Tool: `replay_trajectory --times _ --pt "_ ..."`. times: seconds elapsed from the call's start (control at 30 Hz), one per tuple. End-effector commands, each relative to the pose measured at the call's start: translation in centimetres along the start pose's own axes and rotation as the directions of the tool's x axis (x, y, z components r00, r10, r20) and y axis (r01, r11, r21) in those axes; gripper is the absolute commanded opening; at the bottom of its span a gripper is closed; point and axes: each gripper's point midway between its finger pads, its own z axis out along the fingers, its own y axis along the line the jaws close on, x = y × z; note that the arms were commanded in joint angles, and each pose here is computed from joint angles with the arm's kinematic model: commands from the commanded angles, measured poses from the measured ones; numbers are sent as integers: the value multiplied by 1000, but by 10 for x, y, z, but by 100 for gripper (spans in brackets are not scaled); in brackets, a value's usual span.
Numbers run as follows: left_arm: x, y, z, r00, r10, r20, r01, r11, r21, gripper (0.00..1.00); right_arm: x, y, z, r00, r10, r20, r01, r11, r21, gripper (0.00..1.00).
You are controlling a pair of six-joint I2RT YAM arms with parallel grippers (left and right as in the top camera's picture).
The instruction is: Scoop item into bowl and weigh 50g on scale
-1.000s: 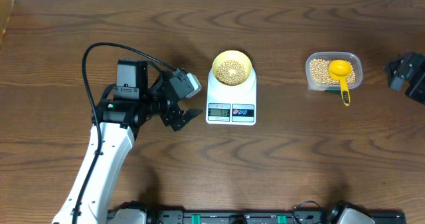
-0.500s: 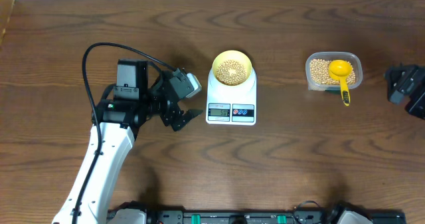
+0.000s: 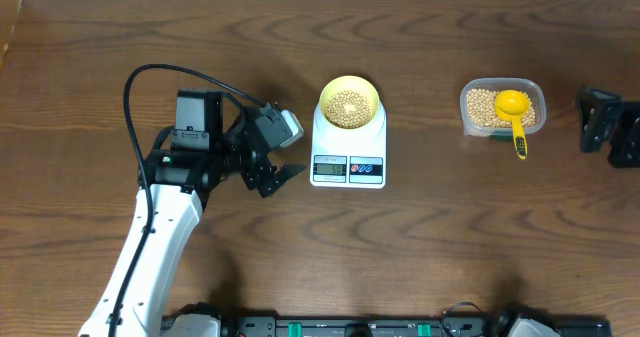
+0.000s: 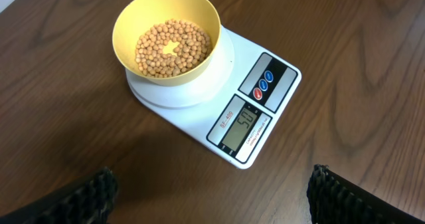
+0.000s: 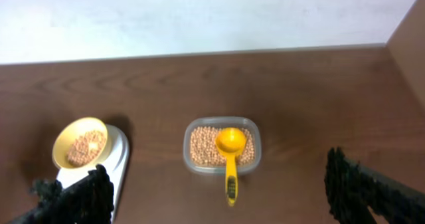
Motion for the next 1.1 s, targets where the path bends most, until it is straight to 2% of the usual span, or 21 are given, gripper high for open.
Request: replay_trajectory --times 0.0,0.1,0.3,0.53,0.7,0.87,1.07 --pt "-9 7 -5 999 30 11 -30 999 -23 93 -1 7 0 995 -79 66 81 997 -20 99" --pt "-9 7 -5 999 30 11 -30 999 -23 93 1 5 7 987 -105 120 107 994 -7 99" --pt "-9 7 -5 999 30 11 -30 999 -23 93 32 6 24 959 -110 262 112 994 11 99" --pt "-9 7 -5 999 30 11 -30 999 -23 93 73 11 29 886 -188 424 165 982 90 99" --pt "-9 7 -5 999 30 11 -30 999 -23 93 110 20 37 859 -210 467 187 978 96 99" --pt "-9 7 -5 999 30 11 -30 999 -23 93 129 18 40 845 -222 486 168 974 153 99" --pt "-8 7 -5 999 30 11 -30 999 -22 93 152 30 46 833 -225 506 186 974 127 99"
